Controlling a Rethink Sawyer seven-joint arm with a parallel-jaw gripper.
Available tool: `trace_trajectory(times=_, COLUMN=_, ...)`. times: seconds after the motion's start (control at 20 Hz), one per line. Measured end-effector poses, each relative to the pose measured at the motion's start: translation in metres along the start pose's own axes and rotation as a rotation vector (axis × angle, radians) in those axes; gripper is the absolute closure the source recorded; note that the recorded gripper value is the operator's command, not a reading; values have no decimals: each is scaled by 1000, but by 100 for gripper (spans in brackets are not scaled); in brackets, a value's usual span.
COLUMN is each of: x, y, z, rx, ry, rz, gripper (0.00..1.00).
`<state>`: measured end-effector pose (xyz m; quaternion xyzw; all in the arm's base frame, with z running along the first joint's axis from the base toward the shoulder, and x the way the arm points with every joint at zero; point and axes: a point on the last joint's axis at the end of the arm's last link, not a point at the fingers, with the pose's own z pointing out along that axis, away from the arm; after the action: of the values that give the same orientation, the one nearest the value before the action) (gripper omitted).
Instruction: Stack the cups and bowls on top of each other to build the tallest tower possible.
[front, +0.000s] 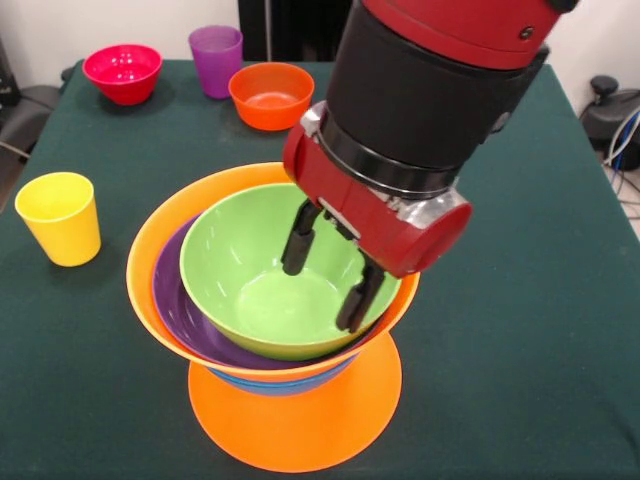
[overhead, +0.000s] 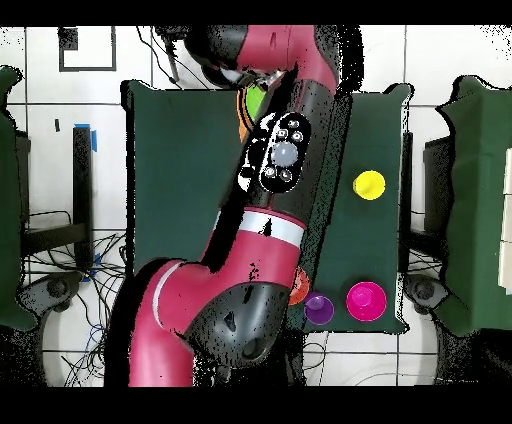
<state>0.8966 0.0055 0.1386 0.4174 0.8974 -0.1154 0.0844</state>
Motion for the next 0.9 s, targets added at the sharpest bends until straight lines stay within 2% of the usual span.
trace_trajectory(times=0.5, x=-3, y=-18, z=10, rx=-1, ry=-12, rz=36, gripper=0)
trace_trajectory(times=0.9, x=3, y=-23, z=16, rx=-28, ry=-7, rz=65, gripper=0)
